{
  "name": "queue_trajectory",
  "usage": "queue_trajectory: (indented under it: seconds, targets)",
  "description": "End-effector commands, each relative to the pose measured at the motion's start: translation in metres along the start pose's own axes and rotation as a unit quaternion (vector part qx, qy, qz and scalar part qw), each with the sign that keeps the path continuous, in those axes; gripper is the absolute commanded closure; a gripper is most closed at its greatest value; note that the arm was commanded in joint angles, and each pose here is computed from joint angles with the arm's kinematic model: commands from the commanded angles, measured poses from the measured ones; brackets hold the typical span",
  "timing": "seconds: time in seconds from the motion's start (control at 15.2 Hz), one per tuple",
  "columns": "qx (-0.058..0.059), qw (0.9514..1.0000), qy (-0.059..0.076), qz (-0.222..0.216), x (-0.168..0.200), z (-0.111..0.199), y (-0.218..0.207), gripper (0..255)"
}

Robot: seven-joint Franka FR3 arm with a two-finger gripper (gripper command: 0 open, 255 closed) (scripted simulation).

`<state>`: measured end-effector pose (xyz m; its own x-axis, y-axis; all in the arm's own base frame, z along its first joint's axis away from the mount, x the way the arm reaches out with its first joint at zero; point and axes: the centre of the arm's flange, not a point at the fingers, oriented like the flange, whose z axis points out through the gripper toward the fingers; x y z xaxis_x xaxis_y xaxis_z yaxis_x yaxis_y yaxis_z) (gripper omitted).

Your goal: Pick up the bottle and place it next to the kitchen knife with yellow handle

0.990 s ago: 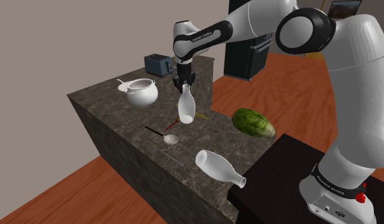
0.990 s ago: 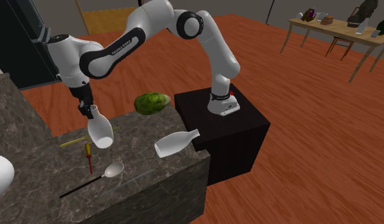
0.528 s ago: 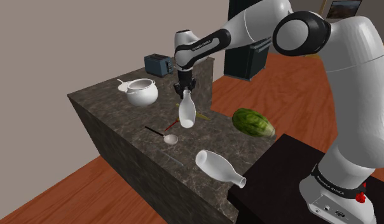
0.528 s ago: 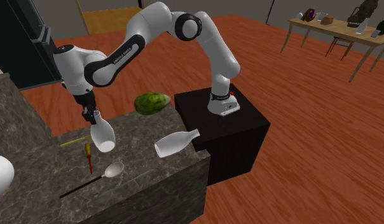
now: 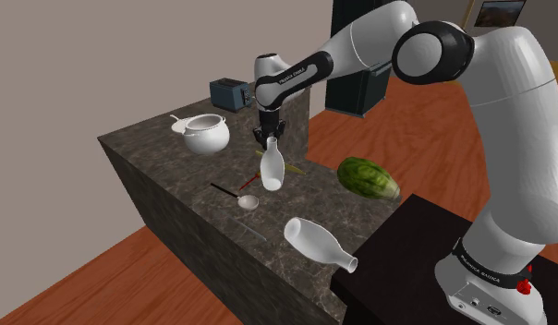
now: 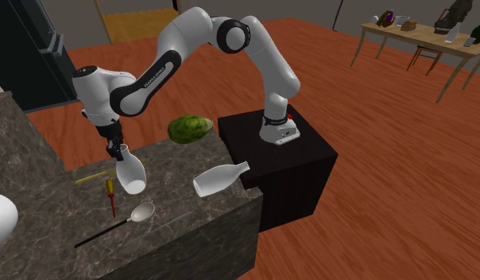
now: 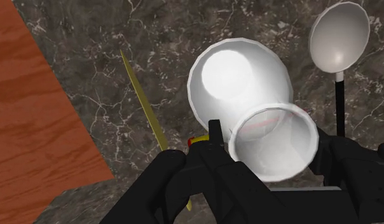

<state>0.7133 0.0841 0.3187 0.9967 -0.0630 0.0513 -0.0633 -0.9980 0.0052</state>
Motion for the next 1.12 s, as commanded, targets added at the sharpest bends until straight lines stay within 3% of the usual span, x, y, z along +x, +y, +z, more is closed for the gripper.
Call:
queue_trajectory:
  seconds: [0.0,0.2,0.26,0.59,0.86,1.06]
  targets:
    - [0.000,1.0000,0.000,0.000,0.000,0.000,0.000,255]
    - [0.000,1.0000,0.000,0.000,0.000,0.000,0.000,255]
    - [0.000,1.0000,0.000,0.000,0.000,0.000,0.000,0]
    - [0.000,1.0000,0.000,0.000,0.000,0.000,0.000,0]
    - [0.000,1.0000,0.000,0.000,0.000,-0.050,0.000,0]
    - [0.000,1.0000,0.000,0.000,0.000,-0.050,0.000,0]
